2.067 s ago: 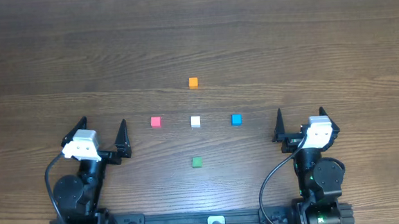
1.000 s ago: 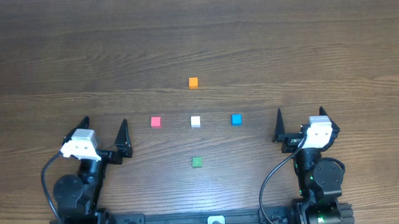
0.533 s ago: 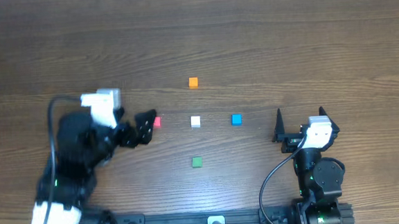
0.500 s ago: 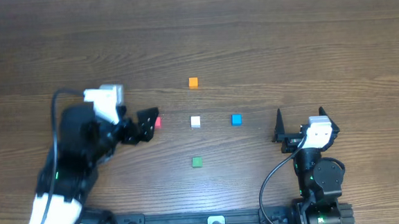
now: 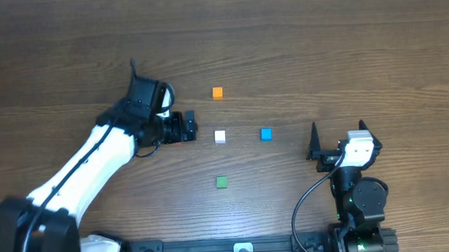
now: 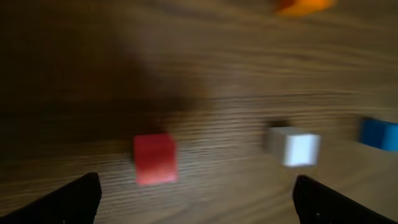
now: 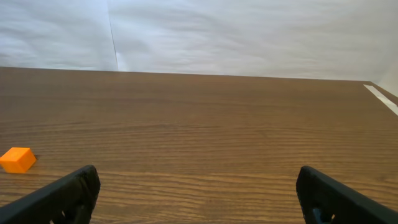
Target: Stack Cubes
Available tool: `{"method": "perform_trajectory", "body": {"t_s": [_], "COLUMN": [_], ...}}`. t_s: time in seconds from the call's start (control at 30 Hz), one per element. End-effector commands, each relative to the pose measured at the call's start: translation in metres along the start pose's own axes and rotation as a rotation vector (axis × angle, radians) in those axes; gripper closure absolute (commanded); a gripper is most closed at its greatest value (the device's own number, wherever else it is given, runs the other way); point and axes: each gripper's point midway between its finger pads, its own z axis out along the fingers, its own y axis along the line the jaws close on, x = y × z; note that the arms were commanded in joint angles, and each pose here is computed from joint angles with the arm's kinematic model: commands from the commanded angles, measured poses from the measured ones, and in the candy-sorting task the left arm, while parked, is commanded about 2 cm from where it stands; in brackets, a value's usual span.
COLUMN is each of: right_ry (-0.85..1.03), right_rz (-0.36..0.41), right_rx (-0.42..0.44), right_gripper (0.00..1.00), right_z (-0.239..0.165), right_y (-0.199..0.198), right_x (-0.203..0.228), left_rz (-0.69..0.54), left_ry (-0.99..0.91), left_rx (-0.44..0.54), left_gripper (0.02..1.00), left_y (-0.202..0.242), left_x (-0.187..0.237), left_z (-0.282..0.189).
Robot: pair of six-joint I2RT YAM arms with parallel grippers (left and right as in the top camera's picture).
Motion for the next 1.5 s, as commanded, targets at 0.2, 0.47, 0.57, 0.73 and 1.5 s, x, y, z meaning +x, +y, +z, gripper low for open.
{"method": "perform_trajectory", "body": {"t_s": [0.2, 0.47, 0.57, 0.73, 1.5], "right_ry": [0.001, 0.001, 0.001, 0.001, 0.001], "right_rz": [-0.004, -0.004, -0.004, -0.004, -0.004], "right_rx": [-0.015, -0.015, -0.015, -0.015, -0.015], "right_gripper": [0.009, 0.009, 0.007, 0.009, 0.009], "right_z": [0.0, 0.0, 0.0, 0.0, 0.0], "right_y": [0.003, 0.003, 0.003, 0.003, 0.003], "right_x": [0.002, 0.002, 0.002, 0.002, 0.002], "left_rz": [-0.028, -0.006, 0.036, 0.119, 0.153], "left_ry": [0.022, 0.029, 0.03, 0.021, 0.041], "left_rx": [-0.133, -0.201, -0.203, -0.206, -0.227], "left_gripper": [0.077, 0.112, 0.123, 0.119, 0.437], "left_y": [0.014, 0.025, 0.024, 0.018, 0.021], "left_x": [0.004, 0.007, 0.006, 0.004, 0.004], "left_z": [0.023, 0.031, 0.034, 0.037, 0.045]}}
